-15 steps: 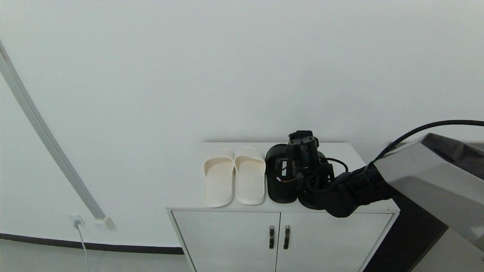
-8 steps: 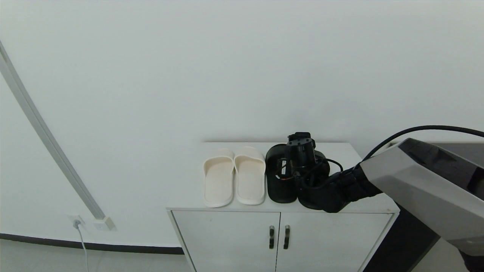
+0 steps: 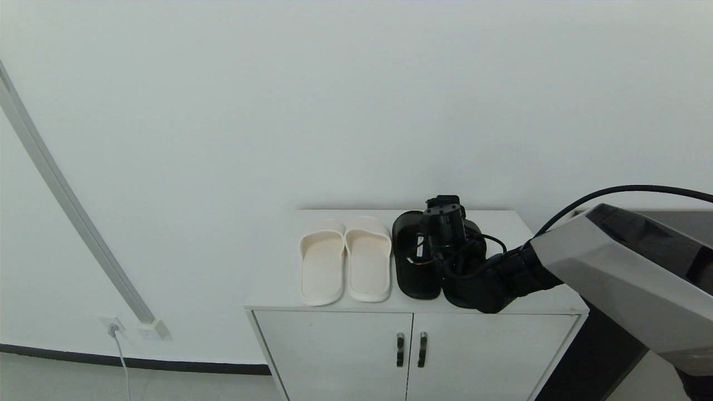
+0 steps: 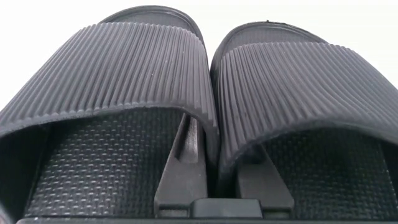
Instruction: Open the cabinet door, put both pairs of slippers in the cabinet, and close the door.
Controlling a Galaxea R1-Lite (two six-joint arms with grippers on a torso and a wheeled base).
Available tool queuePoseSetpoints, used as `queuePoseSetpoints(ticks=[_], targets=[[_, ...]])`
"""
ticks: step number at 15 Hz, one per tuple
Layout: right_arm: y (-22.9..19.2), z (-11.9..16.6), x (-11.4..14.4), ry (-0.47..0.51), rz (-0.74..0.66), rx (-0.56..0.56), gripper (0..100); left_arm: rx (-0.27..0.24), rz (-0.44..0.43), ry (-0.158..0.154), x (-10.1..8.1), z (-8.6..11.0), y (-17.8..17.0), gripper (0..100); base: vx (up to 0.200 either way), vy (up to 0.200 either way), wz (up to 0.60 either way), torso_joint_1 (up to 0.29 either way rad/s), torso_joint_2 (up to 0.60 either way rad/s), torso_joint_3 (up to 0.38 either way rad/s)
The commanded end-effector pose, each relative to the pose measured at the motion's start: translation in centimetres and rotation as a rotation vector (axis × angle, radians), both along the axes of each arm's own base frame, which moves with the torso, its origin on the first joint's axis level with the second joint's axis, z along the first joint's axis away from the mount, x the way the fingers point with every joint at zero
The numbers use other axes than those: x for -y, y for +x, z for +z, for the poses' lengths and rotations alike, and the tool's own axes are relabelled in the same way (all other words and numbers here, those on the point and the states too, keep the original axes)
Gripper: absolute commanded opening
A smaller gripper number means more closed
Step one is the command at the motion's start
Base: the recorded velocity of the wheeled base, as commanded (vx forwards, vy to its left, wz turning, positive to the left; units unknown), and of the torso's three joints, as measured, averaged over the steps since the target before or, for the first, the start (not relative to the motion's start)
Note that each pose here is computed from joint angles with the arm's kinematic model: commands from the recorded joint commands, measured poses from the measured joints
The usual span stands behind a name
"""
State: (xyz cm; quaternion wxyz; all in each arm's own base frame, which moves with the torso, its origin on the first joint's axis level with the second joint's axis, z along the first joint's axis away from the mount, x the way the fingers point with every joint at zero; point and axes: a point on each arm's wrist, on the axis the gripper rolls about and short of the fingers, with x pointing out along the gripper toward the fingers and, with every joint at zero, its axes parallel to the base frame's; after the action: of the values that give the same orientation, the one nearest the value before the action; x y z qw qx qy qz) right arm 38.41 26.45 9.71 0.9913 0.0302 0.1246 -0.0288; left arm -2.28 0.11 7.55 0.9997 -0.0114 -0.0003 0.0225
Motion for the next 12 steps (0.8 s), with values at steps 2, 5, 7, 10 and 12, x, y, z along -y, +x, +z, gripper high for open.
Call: queuePoseSetpoints(ticks=[2, 5, 7, 10, 12], targets=[[-1.8, 2.6, 0.1, 0.021, 0.02, 0.03, 0, 0.0, 0.001, 0.0, 0.0, 0.0, 0.0, 0, 0.0, 0.0, 0.0, 0.0, 0.0, 0.0], [-5.1, 5.2, 0.8, 0.006, 0.072, 0.039, 0, 0.0, 0.001, 0.0, 0.0, 0.0, 0.0, 0, 0.0, 0.0, 0.0, 0.0, 0.0, 0.0], [-8.3, 6.2, 1.5, 0.022, 0.146, 0.047, 0, 0.0, 0.002, 0.0, 0.0, 0.0, 0.0, 0, 0.0, 0.0, 0.0, 0.0, 0.0, 0.0], [-13.2, 6.9, 3.3, 0.038, 0.321, 0.064, 0, 0.0, 0.006, 0.0, 0.0, 0.0, 0.0, 0, 0.0, 0.0, 0.0, 0.0, 0.0, 0.0], [-16.1, 7.1, 5.3, 0.034, 0.482, 0.053, 0, 0.0, 0.006, 0.0, 0.0, 0.0, 0.0, 0, 0.0, 0.0, 0.0, 0.0, 0.0, 0.0]])
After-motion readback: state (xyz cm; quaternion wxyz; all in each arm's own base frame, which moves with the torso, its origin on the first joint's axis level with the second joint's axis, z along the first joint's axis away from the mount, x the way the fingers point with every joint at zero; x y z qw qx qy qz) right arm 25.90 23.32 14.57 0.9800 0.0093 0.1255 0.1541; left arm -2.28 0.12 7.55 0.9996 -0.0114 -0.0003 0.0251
